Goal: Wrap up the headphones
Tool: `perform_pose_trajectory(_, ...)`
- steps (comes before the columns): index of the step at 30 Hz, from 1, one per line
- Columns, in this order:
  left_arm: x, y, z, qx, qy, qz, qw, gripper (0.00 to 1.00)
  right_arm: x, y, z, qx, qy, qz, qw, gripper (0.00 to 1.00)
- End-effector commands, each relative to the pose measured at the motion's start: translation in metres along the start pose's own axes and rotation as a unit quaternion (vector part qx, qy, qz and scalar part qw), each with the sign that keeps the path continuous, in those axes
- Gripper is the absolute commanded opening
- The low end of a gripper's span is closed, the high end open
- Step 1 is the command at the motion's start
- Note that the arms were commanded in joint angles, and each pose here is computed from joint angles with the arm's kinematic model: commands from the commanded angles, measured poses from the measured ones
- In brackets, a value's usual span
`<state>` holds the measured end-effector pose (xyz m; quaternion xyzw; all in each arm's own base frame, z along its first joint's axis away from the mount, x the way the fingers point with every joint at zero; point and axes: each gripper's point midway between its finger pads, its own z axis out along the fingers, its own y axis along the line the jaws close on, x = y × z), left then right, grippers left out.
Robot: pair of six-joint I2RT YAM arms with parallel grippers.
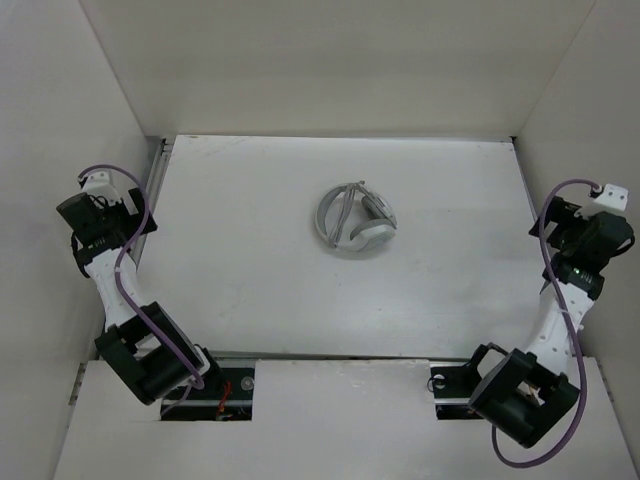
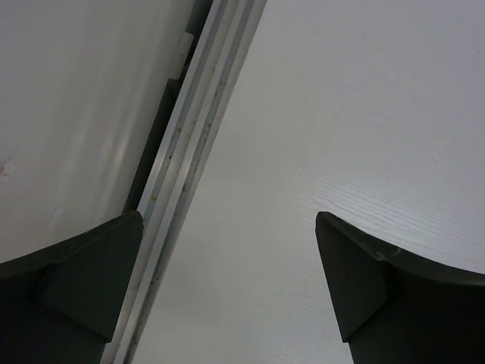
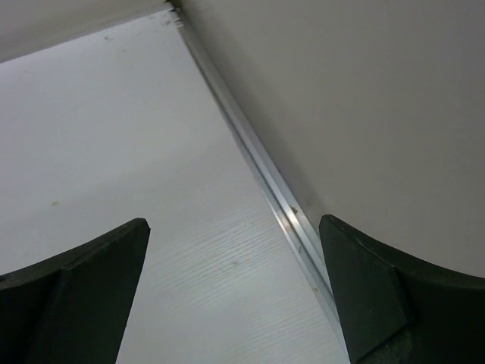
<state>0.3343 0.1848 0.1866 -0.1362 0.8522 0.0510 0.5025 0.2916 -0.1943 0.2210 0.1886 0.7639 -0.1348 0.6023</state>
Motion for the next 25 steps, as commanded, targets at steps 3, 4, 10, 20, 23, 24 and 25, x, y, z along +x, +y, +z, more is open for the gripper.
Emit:
perform_pose_trajectory(3, -0.013, -0.003, -0.009, -0.003, -0.032, 0.013, 0.999, 1.0, -0.015, 0.038, -0.038, -0.094, 0.083, -0.018, 0.992, 1.0)
perform_pose_trajectory(4, -0.013, -0.003, -0.01, -0.004, -0.033, 0.013, 0.999, 1.0, -0.017, 0.04, -0.045, -0.096, 0.09, -0.009, 0.991, 1.0)
perform_pose_trajectory(10, -0.014, -0.002, -0.013, -0.006, -0.032, 0.009, 0.999, 1.0, -0.035, 0.044, -0.079, -0.082, 0.072, 0.003, 0.994, 1.0)
perform_pose_trajectory(20, -0.009, -0.006, -0.011, -0.002, -0.027, -0.001, 1.0, 1.0, -0.018, 0.032, -0.083, -0.035, 0.085, 0.0, 0.996, 1.0)
perform_pose_trajectory(23, -0.009, -0.005, -0.011, -0.004, -0.026, -0.001, 1.0, 1.0, -0.011, 0.035, -0.075, -0.046, 0.115, 0.016, 0.992, 1.0)
perform_pose_trajectory(24, -0.009, -0.005, -0.011, -0.004, -0.026, -0.001, 1.0, 1.0, -0.011, 0.033, -0.073, -0.042, 0.112, 0.019, 0.993, 1.0)
perform_pose_trajectory(25, -0.008, -0.006, -0.011, -0.004, -0.025, -0.002, 1.0, 1.0, -0.012, 0.03, -0.069, -0.036, 0.105, 0.024, 0.994, 1.0)
